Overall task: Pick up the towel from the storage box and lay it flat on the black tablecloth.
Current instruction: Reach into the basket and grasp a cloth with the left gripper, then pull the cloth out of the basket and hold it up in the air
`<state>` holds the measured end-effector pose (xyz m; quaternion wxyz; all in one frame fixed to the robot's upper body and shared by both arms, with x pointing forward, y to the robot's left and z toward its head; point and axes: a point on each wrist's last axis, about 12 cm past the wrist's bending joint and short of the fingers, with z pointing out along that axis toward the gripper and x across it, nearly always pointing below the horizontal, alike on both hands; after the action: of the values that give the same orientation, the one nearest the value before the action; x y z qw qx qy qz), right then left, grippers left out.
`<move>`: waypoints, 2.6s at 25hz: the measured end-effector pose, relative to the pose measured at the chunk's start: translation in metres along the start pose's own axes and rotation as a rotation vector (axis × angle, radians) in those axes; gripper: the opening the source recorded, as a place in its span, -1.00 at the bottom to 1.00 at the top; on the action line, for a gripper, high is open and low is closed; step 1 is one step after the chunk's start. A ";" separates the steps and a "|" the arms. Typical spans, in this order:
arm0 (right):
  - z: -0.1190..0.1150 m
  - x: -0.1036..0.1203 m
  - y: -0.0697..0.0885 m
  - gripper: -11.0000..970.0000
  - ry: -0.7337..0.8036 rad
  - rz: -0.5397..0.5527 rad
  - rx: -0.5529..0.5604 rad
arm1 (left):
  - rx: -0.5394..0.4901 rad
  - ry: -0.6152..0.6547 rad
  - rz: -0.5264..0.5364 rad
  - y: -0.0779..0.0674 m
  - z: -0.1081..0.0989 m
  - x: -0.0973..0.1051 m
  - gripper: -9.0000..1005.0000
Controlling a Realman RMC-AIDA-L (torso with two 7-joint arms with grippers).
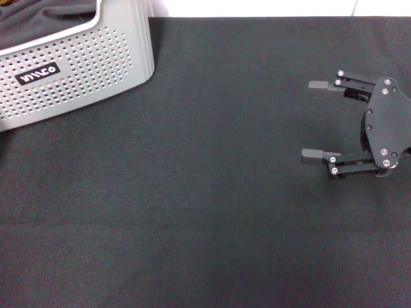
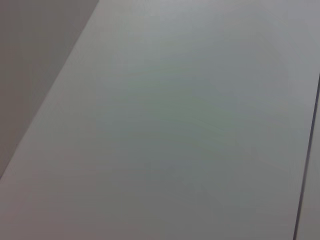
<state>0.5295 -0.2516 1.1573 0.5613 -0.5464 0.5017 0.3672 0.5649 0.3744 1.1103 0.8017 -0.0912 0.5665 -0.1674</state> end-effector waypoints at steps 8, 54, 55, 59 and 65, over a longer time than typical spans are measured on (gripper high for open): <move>0.000 0.000 0.000 0.83 0.000 0.000 0.001 | 0.001 0.000 -0.034 0.000 0.000 0.000 -0.12; -0.006 0.008 0.011 0.82 -0.053 0.021 0.014 | 0.714 -0.012 -0.446 -0.054 -0.017 -0.074 -0.92; -0.006 0.009 0.011 0.82 -0.059 0.021 0.018 | 0.740 -0.011 -0.449 -0.056 -0.018 -0.078 -0.92; -0.005 0.009 0.011 0.82 -0.069 0.014 0.020 | 0.854 -0.009 -0.484 -0.066 -0.021 -0.094 -0.92; -0.004 0.008 0.009 0.82 -0.102 0.007 0.037 | 0.966 -0.029 -0.536 -0.079 -0.020 -0.108 -0.92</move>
<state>0.5217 -0.2554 1.1482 0.5948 -0.5149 0.4809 0.3870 0.5002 0.3421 1.2252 0.6896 0.1435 0.3711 -0.6051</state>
